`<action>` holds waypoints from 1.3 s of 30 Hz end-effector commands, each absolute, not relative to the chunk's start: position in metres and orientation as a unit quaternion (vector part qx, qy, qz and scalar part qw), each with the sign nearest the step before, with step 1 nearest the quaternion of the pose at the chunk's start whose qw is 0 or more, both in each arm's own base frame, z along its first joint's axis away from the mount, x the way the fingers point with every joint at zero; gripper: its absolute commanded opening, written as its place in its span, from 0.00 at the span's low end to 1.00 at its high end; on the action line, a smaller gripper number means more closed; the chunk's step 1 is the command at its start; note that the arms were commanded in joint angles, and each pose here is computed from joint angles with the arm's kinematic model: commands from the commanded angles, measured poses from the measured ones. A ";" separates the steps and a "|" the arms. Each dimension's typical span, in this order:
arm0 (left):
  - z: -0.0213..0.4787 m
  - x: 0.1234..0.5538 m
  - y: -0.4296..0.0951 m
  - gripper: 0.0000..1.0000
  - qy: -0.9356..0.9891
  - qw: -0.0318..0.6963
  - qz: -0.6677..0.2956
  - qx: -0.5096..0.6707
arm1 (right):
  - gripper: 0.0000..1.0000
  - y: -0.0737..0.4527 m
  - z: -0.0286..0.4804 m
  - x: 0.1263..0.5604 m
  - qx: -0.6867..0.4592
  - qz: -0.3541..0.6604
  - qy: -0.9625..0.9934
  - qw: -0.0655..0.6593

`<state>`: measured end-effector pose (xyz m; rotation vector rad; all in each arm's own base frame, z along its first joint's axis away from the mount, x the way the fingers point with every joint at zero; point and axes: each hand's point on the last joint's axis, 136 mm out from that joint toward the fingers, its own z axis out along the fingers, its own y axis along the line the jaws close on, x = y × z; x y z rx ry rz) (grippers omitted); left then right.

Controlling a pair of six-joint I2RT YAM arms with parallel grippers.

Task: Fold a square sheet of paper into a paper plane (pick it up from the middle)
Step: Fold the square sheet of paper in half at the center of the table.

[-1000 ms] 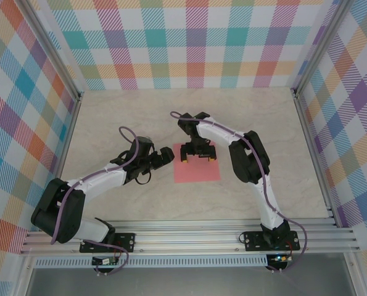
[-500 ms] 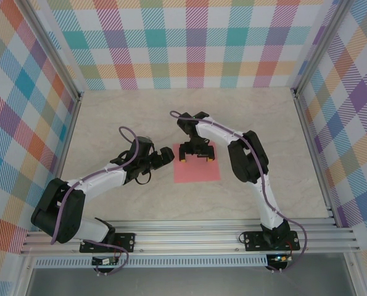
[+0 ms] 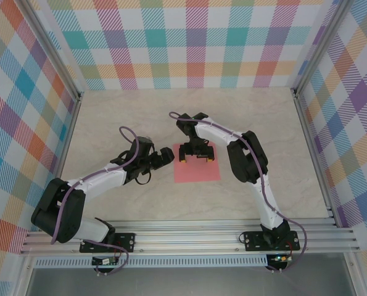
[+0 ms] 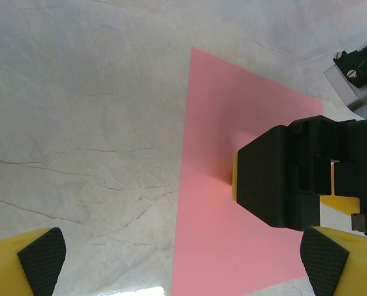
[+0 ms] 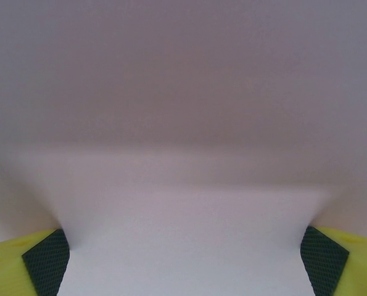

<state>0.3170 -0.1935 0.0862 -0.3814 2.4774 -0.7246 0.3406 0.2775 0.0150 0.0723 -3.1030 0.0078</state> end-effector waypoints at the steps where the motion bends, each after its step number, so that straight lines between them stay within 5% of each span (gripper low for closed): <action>1: 0.088 0.315 -0.200 1.00 0.920 0.260 -0.266 -0.125 | 0.96 0.262 -0.026 0.315 0.022 0.052 -0.996 0.075; 11: 0.088 0.314 -0.199 1.00 0.921 0.258 -0.265 -0.124 | 0.87 0.268 -0.022 0.318 0.028 0.034 -0.997 0.070; 28: 0.091 0.314 -0.199 1.00 0.920 0.259 -0.266 -0.123 | 0.85 0.271 -0.013 0.322 0.032 0.014 -0.998 0.060; 33: 0.092 0.315 -0.199 1.00 0.920 0.260 -0.267 -0.124 | 0.78 0.279 0.002 0.331 0.038 -0.009 -0.999 0.037; 39: 0.093 0.315 -0.200 1.00 0.920 0.260 -0.267 -0.123 | 0.59 0.280 0.017 0.340 0.042 -0.020 -0.999 0.016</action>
